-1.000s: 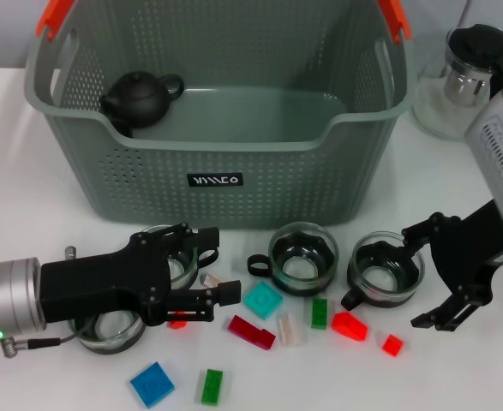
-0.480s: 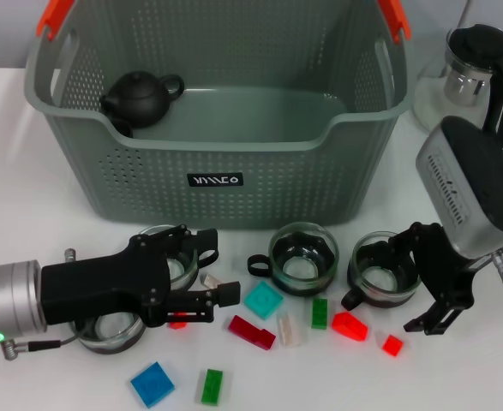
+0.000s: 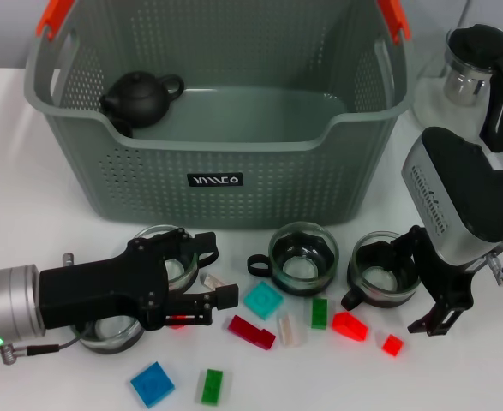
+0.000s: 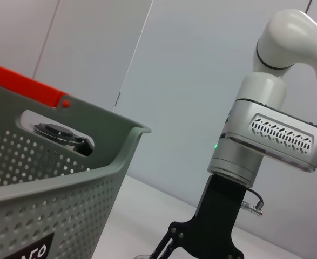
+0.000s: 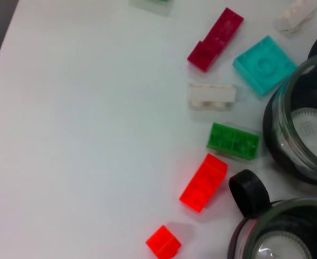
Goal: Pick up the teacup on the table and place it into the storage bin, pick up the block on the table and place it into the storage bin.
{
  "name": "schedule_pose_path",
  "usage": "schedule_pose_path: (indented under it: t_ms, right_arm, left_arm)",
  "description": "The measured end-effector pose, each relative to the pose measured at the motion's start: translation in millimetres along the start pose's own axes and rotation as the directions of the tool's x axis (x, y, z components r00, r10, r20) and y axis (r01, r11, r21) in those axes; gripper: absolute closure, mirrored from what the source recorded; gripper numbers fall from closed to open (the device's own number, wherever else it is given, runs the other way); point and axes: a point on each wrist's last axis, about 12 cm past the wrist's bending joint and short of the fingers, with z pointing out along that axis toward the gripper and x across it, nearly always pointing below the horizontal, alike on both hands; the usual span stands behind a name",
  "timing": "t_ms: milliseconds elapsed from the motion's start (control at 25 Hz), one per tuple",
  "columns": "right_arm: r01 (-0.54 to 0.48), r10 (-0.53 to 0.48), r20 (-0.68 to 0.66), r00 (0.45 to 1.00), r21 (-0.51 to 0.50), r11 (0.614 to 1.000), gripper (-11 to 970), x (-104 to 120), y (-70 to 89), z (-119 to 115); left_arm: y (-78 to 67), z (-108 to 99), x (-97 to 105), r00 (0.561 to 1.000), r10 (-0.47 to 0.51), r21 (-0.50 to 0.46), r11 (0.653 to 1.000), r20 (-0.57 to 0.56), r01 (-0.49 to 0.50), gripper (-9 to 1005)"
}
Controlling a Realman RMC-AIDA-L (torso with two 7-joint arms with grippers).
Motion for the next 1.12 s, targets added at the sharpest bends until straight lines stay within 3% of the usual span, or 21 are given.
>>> schedule_pose_path:
  t_ms: [160,400,840,1120]
  right_arm:
    - [0.004,-0.004,-0.007,1.0,-0.005,1.0,17,-1.0,0.5,1.0]
    - [-0.015,0.013,-0.076,0.997,-0.023,1.0,127,-2.9,-1.7,2.6]
    - [-0.038,0.036,-0.073,0.997,-0.032,0.999,620,-5.8,-2.5,1.0]
    - [-0.05,0.047,-0.071,0.996,-0.032,0.998,785,-5.8,-2.8,-0.9]
  left_arm:
    - [-0.3,-1.1,0.8,1.0,-0.002,-0.003,1.0,0.0,0.002,51]
    - [-0.8,-2.3,1.8,1.0,-0.004,-0.006,1.0,0.001,0.004,51]
    - [0.2,-2.9,2.0,1.0,-0.003,-0.013,1.0,-0.003,0.003,50]
    - [0.5,-3.6,2.2,1.0,-0.003,-0.017,1.0,-0.004,0.003,50]
